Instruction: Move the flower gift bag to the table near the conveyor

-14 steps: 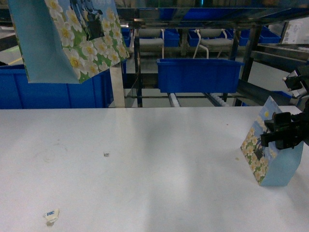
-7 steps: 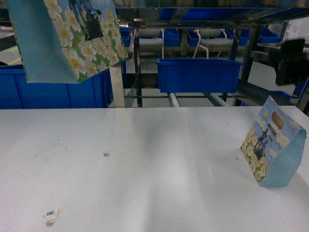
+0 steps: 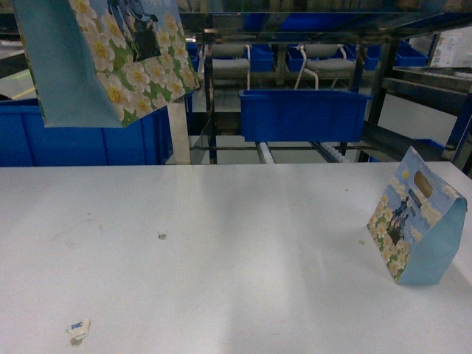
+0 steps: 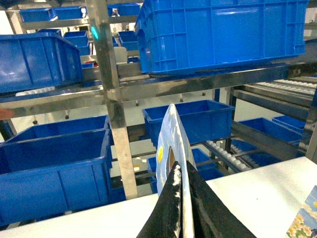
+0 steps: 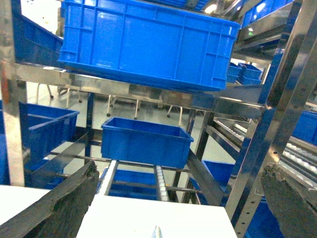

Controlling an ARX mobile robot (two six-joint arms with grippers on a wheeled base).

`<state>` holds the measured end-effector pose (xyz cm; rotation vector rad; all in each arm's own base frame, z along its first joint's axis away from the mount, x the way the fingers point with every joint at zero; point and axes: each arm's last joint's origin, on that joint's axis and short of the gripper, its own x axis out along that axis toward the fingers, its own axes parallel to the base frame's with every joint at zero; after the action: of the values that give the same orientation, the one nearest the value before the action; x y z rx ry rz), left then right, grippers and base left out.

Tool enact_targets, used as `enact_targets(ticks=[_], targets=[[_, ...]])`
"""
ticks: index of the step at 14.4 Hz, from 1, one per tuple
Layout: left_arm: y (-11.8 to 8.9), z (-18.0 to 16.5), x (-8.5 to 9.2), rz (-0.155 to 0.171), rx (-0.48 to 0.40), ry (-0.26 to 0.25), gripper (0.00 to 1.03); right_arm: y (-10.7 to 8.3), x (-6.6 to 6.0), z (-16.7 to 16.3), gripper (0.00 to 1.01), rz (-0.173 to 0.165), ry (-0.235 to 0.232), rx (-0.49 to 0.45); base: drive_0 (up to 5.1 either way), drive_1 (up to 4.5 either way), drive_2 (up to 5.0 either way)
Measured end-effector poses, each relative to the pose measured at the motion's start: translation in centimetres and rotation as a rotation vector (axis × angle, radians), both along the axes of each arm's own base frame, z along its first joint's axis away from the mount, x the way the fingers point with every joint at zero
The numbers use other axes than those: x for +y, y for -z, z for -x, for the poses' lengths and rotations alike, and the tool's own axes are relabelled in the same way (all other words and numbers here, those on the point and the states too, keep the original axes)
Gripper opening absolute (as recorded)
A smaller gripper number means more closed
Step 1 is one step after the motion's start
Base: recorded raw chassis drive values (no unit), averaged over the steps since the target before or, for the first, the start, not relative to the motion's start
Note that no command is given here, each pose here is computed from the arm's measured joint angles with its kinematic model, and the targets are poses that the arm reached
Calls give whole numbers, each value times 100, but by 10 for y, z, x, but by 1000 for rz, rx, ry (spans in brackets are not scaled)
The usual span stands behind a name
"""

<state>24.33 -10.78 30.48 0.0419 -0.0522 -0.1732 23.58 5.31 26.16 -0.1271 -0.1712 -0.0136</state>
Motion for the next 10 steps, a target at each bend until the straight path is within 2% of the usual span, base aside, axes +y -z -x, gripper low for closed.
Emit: enact_targets(ticks=[2, 3, 5, 6, 8, 10], targets=[[0, 0, 0, 0, 0, -1, 2, -12, -9, 35, 98, 30, 0, 18, 0, 0, 0], [0, 0, 0, 0, 1, -1, 2, -19, -13, 50, 98, 34, 5, 16, 0, 0, 0], [0, 0, 0, 0, 0, -1, 2, -23, -17, 58, 98, 36, 12, 10, 0, 0, 0], [0, 0, 0, 0, 0, 0, 2, -28, -21, 68, 98, 36, 42, 1, 0, 0, 0], [0, 1, -1, 3, 7, -7, 2, -31, -22, 71, 98, 32, 52, -15, 0, 0, 0], [6, 2, -2, 25, 35, -30, 2, -29, -21, 68, 98, 40, 51, 2, 0, 0, 0]])
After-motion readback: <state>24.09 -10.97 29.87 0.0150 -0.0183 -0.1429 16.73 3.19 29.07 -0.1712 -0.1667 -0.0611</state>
